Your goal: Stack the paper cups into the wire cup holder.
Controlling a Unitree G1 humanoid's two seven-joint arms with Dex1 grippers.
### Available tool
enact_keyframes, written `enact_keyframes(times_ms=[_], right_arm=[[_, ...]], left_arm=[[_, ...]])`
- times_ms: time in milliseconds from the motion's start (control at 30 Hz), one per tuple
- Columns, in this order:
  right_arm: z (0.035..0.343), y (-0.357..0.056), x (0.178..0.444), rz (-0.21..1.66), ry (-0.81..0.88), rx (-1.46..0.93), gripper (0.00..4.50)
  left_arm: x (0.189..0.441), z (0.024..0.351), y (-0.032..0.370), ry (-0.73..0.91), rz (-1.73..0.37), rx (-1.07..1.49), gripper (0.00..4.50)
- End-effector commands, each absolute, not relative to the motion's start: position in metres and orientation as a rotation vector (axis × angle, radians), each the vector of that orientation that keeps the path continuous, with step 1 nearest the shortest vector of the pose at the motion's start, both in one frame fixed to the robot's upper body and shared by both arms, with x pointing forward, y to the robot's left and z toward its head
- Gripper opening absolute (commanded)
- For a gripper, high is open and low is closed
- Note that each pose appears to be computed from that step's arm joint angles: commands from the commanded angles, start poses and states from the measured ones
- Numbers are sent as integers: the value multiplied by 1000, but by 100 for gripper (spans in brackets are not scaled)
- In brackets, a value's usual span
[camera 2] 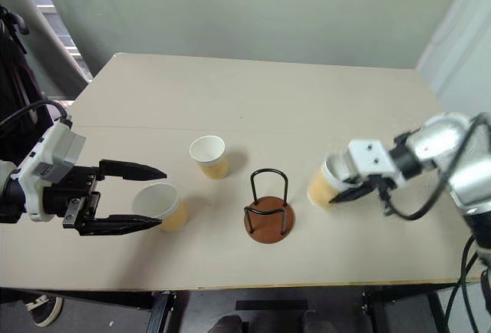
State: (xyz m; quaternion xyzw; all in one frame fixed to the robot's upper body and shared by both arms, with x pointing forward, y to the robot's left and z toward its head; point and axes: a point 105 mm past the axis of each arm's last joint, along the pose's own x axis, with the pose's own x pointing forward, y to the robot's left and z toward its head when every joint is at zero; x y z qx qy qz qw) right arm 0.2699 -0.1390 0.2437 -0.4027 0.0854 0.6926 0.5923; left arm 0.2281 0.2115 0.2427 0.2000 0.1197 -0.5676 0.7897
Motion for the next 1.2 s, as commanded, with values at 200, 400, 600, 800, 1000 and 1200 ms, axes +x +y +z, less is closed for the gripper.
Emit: enact_keyframes(times_ms=[200, 400, 600, 800, 1000, 1200], right_arm=[[277, -70, 260, 1800, -95, -999, 3], [262, -63, 263, 1842, -76, -1047, 3], [252, -67, 262, 1857, -53, -1070, 3], [243, -70, 264, 1858, -14, -1104, 21], [238, -70, 264, 1861, 2, -1106, 196], [243, -75, 272, 1798, 14, -1059, 414]], left_arm=[[232, 246, 210, 229, -1209, 477, 450], [230, 244, 211, 236, -1189, 479, 450], [228, 243, 212, 240, -1172, 480, 450], [228, 247, 214, 238, -1163, 496, 450], [228, 249, 216, 236, -1160, 507, 450], [230, 250, 216, 238, -1163, 514, 450]])
